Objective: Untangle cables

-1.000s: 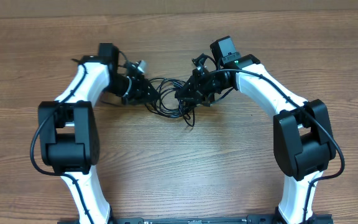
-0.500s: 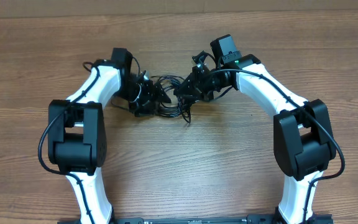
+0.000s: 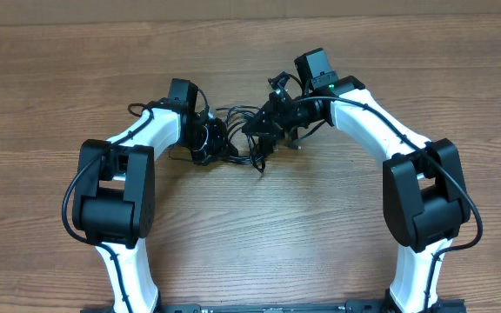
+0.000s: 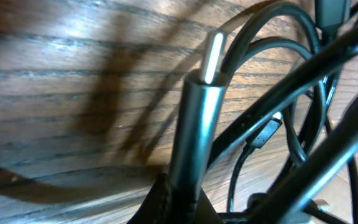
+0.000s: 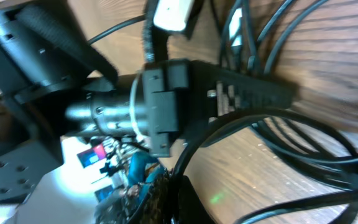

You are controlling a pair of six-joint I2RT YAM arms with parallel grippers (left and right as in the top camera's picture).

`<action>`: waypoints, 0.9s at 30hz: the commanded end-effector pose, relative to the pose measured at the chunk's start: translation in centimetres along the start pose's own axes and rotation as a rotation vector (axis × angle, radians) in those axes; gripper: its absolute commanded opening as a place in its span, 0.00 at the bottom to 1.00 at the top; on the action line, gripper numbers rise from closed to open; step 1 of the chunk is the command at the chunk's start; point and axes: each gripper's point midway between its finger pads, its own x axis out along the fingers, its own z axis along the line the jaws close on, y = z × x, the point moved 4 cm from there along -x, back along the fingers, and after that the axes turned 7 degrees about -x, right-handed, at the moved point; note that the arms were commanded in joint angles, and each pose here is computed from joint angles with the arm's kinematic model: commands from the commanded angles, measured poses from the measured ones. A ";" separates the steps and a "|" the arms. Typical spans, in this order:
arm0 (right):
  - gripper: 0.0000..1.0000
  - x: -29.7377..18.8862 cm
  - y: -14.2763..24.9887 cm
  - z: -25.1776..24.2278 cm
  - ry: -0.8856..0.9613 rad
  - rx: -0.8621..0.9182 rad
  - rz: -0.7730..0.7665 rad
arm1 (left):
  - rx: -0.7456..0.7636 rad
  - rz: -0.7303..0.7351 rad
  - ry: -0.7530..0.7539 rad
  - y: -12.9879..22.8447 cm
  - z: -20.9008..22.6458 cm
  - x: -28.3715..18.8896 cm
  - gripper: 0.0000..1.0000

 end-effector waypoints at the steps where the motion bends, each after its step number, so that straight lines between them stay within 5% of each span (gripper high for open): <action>1: 0.04 -2.3 -0.3 4.5 -0.193 -0.116 0.016 | -0.013 -0.134 -0.237 -1.6 3.8 0.5 0.04; 7: 0.04 -7.0 -2.6 6.0 -0.376 -0.060 -0.001 | -0.016 -0.166 -0.201 -2.7 3.8 -0.1 0.04; 27: 0.04 -24.0 -5.7 -1.3 -0.464 -0.028 -0.310 | -0.050 -0.180 -0.194 -3.4 4.4 -0.8 0.04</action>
